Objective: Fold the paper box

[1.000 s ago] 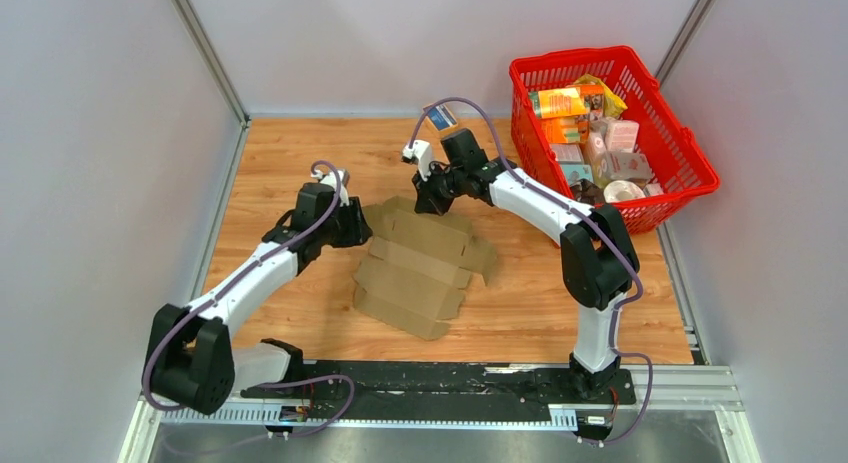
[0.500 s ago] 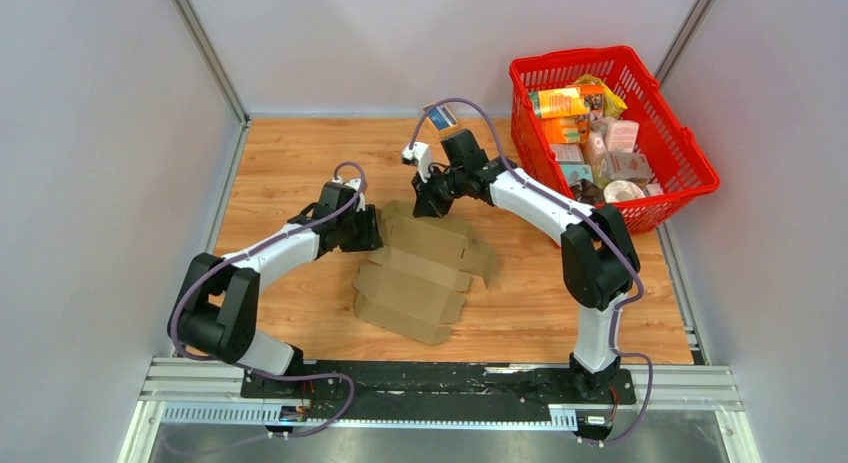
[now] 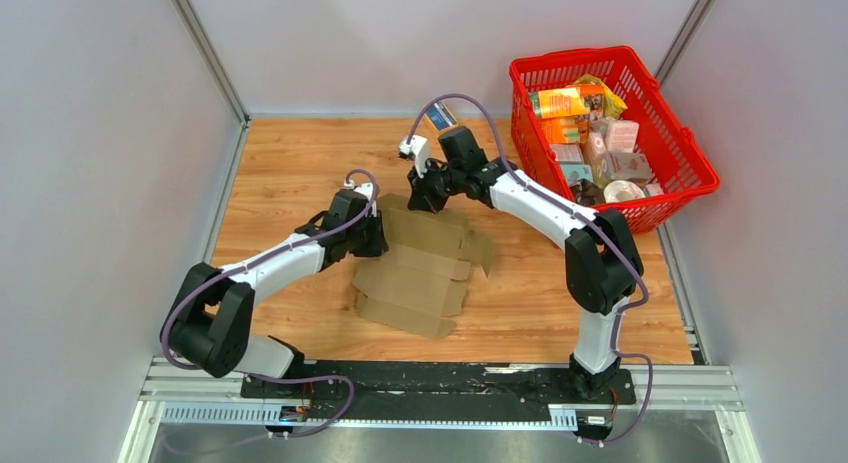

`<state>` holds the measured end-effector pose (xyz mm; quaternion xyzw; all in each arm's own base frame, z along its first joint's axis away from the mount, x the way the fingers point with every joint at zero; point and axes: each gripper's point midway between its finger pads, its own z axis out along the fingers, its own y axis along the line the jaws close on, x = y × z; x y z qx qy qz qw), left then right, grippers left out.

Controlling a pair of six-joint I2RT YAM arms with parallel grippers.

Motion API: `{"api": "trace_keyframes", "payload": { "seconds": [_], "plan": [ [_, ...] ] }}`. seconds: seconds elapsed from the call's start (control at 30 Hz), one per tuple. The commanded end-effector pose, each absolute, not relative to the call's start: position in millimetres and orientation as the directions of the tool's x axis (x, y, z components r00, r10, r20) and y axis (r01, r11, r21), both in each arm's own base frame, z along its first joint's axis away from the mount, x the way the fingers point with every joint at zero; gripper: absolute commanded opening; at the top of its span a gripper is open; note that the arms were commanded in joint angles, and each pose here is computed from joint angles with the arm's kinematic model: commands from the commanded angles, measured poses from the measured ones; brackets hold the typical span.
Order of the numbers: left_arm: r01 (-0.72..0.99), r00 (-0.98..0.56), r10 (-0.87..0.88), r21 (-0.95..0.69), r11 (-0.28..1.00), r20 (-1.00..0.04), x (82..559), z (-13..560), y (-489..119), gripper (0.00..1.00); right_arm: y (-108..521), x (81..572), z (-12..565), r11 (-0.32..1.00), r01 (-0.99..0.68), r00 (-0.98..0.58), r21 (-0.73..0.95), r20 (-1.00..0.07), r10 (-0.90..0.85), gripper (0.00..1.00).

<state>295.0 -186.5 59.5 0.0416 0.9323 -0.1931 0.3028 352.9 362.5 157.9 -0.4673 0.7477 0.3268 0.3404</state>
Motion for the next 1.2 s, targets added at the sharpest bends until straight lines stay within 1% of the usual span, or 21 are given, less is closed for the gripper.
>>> {"api": "trace_keyframes", "payload": {
  "seconds": [0.0, 0.07, 0.13, 0.23, 0.3, 0.4, 0.5, 0.53, 0.6, 0.63, 0.67, 0.7, 0.73, 0.8, 0.83, 0.9, 1.07, 1.17],
  "plan": [
    [0.218, -0.743, -0.086, -0.361, 0.906, -0.664, 308, 86, -201, 0.27, 378, 354, 191, 0.367, -0.922, -0.276, 0.125, -0.875, -0.397, 0.00],
    [0.216, -0.754, -0.089, -0.373, 0.903, -0.651, 309, 79, -206, 0.28, 383, 352, 190, 0.376, -0.919, -0.271, 0.115, -0.878, -0.395, 0.00],
    [0.217, -0.761, -0.099, -0.396, 0.892, -0.642, 308, 71, -214, 0.32, 387, 349, 186, 0.384, -0.916, -0.276, 0.114, -0.874, -0.400, 0.00],
    [0.214, -0.769, -0.128, -0.441, 0.871, -0.626, 304, 57, -224, 0.35, 387, 350, 180, 0.406, -0.905, -0.298, 0.128, -0.872, -0.389, 0.00],
    [0.201, -0.781, -0.140, -0.458, 0.866, -0.609, 298, 46, -225, 0.36, 387, 348, 179, 0.407, -0.904, -0.298, 0.130, -0.873, -0.385, 0.00],
    [0.214, -0.776, -0.132, -0.453, 0.865, -0.617, 296, 42, -224, 0.37, 385, 345, 175, 0.401, -0.907, -0.296, 0.126, -0.870, -0.394, 0.00],
    [0.226, -0.753, -0.121, -0.426, 0.876, -0.647, 290, 58, -213, 0.38, 380, 344, 171, 0.404, -0.908, -0.289, 0.109, -0.862, -0.417, 0.00],
    [0.247, -0.713, -0.139, -0.431, 0.868, -0.687, 290, 81, -211, 0.41, 377, 344, 169, 0.411, -0.906, -0.292, 0.103, -0.856, -0.428, 0.00],
    [0.255, -0.677, -0.125, -0.390, 0.885, -0.726, 286, 98, -199, 0.43, 374, 342, 167, 0.407, -0.909, -0.285, 0.093, -0.851, -0.442, 0.00],
    [0.268, -0.633, -0.139, -0.384, 0.884, -0.762, 283, 121, -193, 0.46, 374, 341, 169, 0.402, -0.911, -0.279, 0.090, -0.854, -0.440, 0.00],
    [0.275, -0.616, -0.137, -0.375, 0.885, -0.775, 280, 131, -189, 0.47, 373, 339, 167, 0.397, -0.913, -0.277, 0.090, -0.852, -0.444, 0.00],
    [0.234, -0.588, -0.127, -0.319, 0.918, -0.799, 282, 139, -172, 0.49, 373, 338, 168, 0.392, -0.916, -0.272, 0.088, -0.854, -0.443, 0.00],
    [0.233, -0.541, -0.139, -0.307, 0.923, -0.830, 281, 158, -165, 0.53, 372, 337, 169, 0.390, -0.917, -0.270, 0.087, -0.854, -0.445, 0.00],
    [0.223, -0.498, -0.108, -0.247, 0.943, -0.861, 284, 177, -153, 0.56, 372, 337, 171, 0.383, -0.920, -0.261, 0.080, -0.854, -0.449, 0.00],
    [0.224, -0.494, -0.092, -0.229, 0.947, -0.864, 286, 181, -151, 0.58, 372, 336, 171, 0.376, -0.923, -0.262, 0.083, -0.852, -0.454, 0.00],
    [0.234, -0.489, -0.057, -0.194, 0.953, -0.870, 293, 195, -151, 0.58, 372, 335, 173, 0.366, -0.927, -0.253, 0.080, -0.854, -0.455, 0.00],
    [0.276, -0.511, 0.009, -0.155, 0.948, -0.860, 314, 199, -167, 0.58, 373, 333, 178, 0.350, -0.934, -0.238, 0.073, -0.856, -0.458, 0.00],
    [0.299, -0.532, 0.039, -0.145, 0.943, -0.846, 323, 195, -177, 0.54, 373, 331, 180, 0.338, -0.939, -0.230, 0.071, -0.858, -0.459, 0.00]
  ]
}}
